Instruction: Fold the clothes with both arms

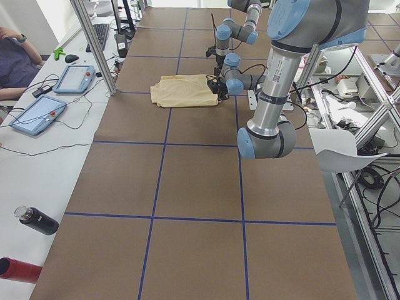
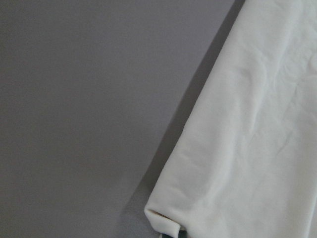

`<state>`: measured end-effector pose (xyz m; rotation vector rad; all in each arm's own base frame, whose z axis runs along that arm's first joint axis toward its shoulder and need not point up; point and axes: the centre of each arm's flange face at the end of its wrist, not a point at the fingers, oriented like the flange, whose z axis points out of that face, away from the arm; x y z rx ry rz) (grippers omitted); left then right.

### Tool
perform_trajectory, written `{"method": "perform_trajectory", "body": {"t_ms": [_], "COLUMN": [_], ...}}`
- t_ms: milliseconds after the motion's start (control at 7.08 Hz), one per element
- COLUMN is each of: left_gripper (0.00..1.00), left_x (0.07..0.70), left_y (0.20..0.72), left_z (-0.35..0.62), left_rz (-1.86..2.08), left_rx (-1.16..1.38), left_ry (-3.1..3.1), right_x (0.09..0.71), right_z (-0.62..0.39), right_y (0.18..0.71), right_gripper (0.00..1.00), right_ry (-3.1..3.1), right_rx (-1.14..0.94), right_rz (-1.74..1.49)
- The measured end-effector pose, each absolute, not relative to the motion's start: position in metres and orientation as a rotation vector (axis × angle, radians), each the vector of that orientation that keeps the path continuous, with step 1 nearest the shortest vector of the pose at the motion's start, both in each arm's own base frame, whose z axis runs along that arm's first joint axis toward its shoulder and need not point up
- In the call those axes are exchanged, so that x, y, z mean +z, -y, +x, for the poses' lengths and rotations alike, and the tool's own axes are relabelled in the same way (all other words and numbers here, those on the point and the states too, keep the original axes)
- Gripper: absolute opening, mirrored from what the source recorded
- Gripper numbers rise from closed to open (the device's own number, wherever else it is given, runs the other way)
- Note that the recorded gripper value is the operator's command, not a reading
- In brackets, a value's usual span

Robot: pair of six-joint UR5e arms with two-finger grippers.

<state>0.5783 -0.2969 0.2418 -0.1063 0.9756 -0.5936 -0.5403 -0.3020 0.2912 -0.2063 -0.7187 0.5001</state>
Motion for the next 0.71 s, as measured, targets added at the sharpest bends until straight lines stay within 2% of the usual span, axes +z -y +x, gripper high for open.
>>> {"method": "perform_trajectory", "body": {"t_ms": [706], "left_gripper": [0.00], "left_x": [0.242], "left_y": [0.297], "left_z": [0.578], "left_rz": [-0.105], "left_rx": [-0.595], "left_ry": [-0.975], "right_x": [0.296], "right_z": [-0.556], "right_y": [0.298], "right_gripper": [1.00], "right_ry": [0.705], "right_rx": [0.489], "right_rz": [-0.208]}}
